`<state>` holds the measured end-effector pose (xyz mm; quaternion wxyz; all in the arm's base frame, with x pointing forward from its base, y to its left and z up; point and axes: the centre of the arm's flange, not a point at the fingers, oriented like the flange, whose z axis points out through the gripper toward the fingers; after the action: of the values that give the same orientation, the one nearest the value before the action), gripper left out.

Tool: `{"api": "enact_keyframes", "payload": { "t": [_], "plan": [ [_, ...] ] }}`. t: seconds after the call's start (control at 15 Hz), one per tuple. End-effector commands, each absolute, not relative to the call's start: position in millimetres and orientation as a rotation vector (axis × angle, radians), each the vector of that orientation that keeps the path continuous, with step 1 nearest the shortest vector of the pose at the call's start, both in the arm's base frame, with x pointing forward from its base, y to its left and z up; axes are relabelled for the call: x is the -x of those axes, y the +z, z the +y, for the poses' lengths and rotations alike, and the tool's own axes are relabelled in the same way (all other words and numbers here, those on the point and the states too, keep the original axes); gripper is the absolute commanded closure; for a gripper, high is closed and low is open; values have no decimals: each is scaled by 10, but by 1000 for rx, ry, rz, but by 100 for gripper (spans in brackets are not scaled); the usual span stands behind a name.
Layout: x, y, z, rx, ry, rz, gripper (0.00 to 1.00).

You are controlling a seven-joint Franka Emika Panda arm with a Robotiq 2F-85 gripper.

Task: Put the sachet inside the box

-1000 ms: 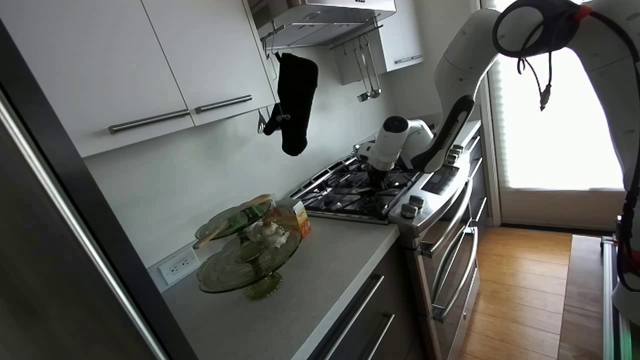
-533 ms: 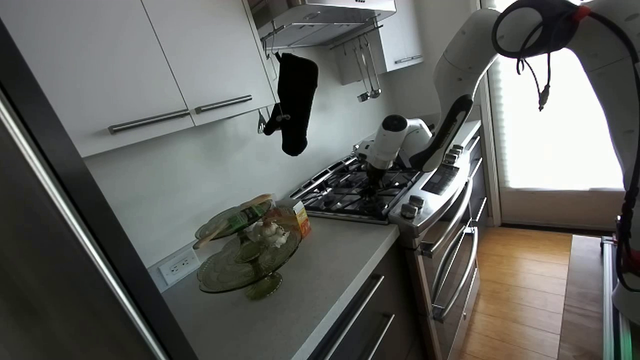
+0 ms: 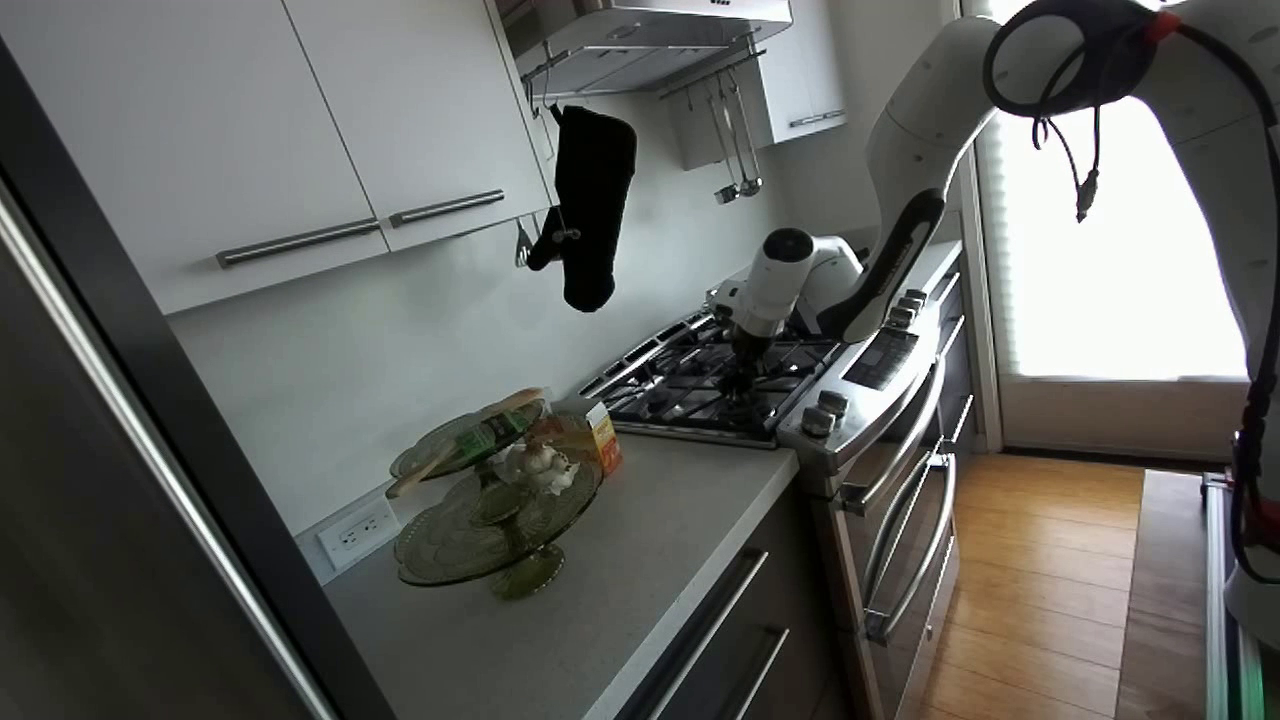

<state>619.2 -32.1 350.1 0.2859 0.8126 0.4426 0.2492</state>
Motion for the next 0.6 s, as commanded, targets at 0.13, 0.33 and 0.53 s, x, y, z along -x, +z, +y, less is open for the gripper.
{"api": "enact_keyframes", "payload": {
  "t": [0.13,0.33,0.53],
  "plan": [
    [-6039,3884,-361,-2202,737,1063,100],
    [-5946,4144,-365,-2202,802,995,100],
    [-5790,4421,-308,-2174,900,942,100]
  ]
}}
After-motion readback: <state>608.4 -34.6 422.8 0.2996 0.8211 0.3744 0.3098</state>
